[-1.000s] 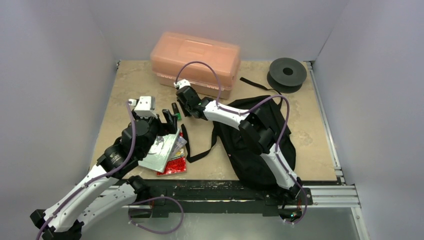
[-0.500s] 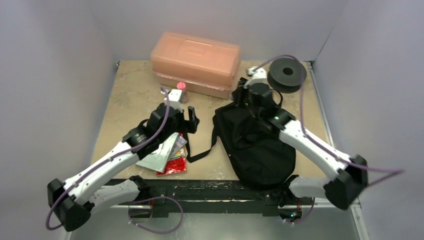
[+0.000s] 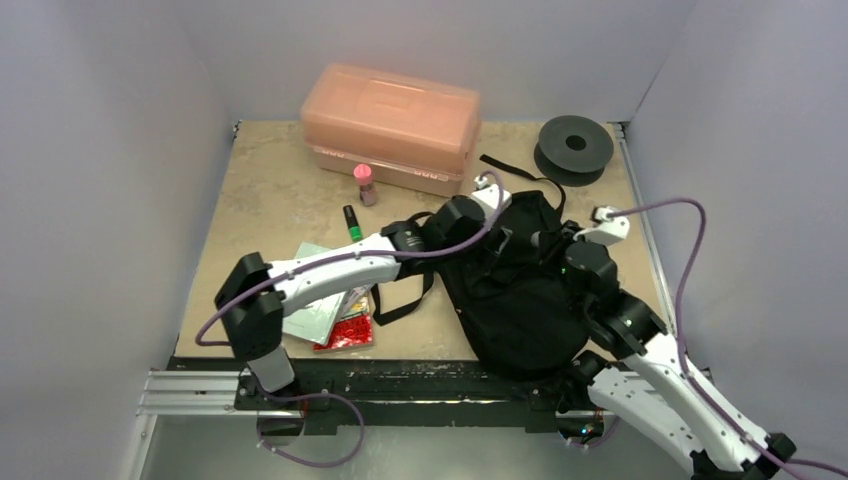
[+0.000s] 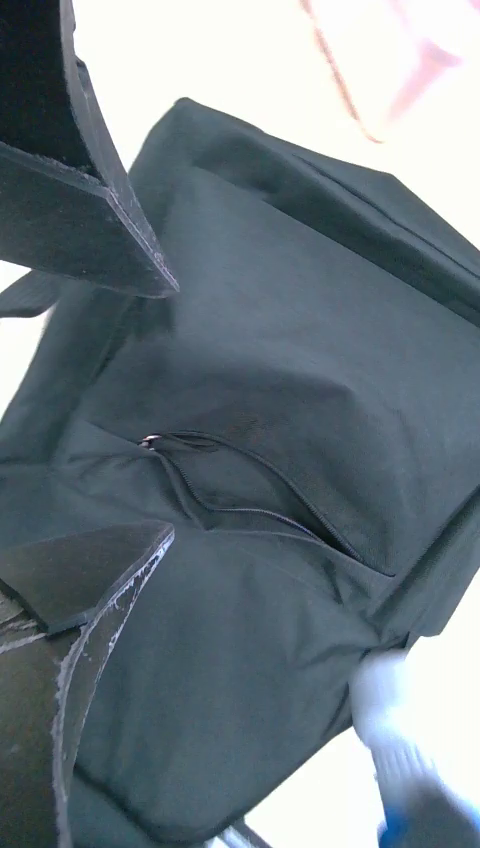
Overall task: Pack the student bag
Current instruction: Place the stationery in the student bag.
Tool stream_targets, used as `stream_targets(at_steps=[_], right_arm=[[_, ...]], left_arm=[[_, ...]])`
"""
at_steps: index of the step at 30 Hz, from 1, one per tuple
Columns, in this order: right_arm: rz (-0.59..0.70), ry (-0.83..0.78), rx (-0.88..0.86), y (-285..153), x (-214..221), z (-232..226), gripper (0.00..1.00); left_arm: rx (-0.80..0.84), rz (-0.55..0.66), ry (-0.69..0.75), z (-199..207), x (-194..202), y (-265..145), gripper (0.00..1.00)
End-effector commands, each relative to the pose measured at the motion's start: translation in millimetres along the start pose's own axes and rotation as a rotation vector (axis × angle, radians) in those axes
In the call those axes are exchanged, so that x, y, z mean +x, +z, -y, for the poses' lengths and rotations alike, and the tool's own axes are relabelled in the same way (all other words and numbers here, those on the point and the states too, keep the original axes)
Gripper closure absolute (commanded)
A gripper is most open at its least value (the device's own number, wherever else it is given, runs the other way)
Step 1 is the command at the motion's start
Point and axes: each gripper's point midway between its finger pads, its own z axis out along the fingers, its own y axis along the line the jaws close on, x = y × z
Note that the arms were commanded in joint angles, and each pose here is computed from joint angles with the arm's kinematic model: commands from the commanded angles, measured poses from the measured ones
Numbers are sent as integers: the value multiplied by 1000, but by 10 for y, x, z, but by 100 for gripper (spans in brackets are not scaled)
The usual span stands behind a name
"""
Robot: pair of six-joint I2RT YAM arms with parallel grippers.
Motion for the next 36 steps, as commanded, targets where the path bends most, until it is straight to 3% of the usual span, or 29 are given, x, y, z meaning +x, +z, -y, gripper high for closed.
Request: stream_targets(at_steps=[1, 10, 18, 24, 31, 34, 36], right_arm=[[158, 153, 61, -283, -442, 253, 100], [288, 219, 55, -681, -772, 550, 100], [303, 237, 33, -738, -799, 566, 100], [309, 233, 23, -732, -806, 546, 100], [302, 228, 15, -722, -795, 524, 100], [299, 226, 14, -699, -772, 513, 100], [288, 232, 12, -692, -761, 494, 100]], left_arm=[[-83, 57, 249, 41, -251, 240, 18], [-147, 8, 552, 269, -142, 753, 19], [-242, -48, 648, 266, 37, 1019, 34], [-218, -104, 643, 329, 299, 1134, 19], [-316, -169, 690, 125, 585, 1339, 15], [-348, -179, 697, 76, 626, 1395, 24], [-372, -178, 691, 35, 624, 1404, 39]])
